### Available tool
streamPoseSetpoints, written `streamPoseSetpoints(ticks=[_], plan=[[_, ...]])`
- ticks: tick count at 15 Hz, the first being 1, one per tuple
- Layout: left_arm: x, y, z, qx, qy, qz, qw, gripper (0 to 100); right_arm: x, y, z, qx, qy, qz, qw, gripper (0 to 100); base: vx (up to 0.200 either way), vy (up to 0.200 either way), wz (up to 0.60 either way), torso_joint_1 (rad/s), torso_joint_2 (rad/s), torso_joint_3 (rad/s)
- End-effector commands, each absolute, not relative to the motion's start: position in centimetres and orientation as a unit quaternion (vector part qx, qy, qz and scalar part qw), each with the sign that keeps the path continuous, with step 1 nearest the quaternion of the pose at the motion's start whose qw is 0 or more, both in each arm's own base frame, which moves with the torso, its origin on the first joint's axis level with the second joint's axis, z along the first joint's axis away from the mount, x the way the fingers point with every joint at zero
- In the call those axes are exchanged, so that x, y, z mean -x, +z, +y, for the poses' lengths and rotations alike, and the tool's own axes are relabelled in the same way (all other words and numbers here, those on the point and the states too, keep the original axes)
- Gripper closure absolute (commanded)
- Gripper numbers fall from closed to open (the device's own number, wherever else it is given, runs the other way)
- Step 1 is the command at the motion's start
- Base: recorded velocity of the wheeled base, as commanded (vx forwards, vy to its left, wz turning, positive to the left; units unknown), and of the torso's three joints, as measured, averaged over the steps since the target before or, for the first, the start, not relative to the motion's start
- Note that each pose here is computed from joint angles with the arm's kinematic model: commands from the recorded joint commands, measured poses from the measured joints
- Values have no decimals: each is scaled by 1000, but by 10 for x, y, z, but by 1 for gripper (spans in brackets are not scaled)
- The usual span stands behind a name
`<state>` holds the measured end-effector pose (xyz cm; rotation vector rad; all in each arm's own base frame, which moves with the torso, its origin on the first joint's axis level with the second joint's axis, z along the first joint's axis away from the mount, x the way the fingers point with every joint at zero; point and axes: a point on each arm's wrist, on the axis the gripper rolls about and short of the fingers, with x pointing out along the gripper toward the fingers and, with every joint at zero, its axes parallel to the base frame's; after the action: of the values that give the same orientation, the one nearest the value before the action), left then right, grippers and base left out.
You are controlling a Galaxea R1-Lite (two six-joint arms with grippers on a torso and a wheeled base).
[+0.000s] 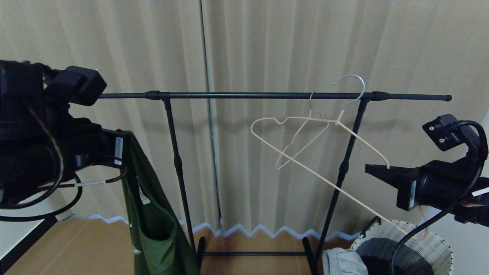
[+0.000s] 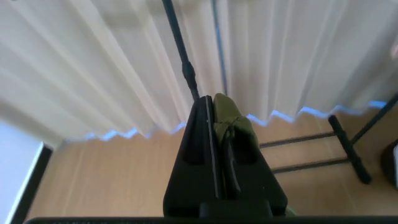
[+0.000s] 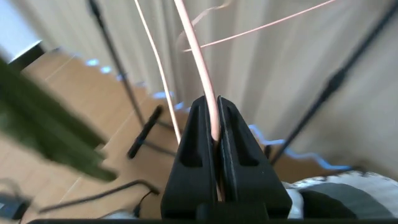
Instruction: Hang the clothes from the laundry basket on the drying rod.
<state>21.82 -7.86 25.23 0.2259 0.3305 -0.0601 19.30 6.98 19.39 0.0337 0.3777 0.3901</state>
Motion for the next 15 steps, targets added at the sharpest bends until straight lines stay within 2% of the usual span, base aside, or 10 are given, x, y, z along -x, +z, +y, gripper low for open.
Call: streamPoseSetpoints(ticks=[1, 5, 7, 9, 12, 15], plan=[[-249, 249, -102, -107, -22, 185, 977, 100, -192, 188, 80, -15, 215, 200, 956, 100, 0, 0, 0, 0, 0, 0], [-271, 226, -134, -124, 15, 213, 969, 100, -174, 188, 109, -38, 284, 216, 934, 100, 0, 0, 0, 0, 0, 0], [-272, 225, -137, -123, 12, 213, 969, 100, -169, 187, 118, -40, 305, 220, 926, 100, 0, 0, 0, 0, 0, 0], [-273, 221, -140, -117, 11, 218, 969, 100, -152, 189, 139, -45, 357, 226, 905, 100, 0, 0, 0, 0, 0, 0], [-272, 220, -143, -114, 9, 218, 969, 100, -149, 189, 145, -43, 369, 225, 901, 100, 0, 0, 0, 0, 0, 0], [-279, 212, -143, -127, 51, 221, 966, 100, -146, 188, 145, -46, 372, 228, 899, 100, 0, 0, 0, 0, 0, 0]])
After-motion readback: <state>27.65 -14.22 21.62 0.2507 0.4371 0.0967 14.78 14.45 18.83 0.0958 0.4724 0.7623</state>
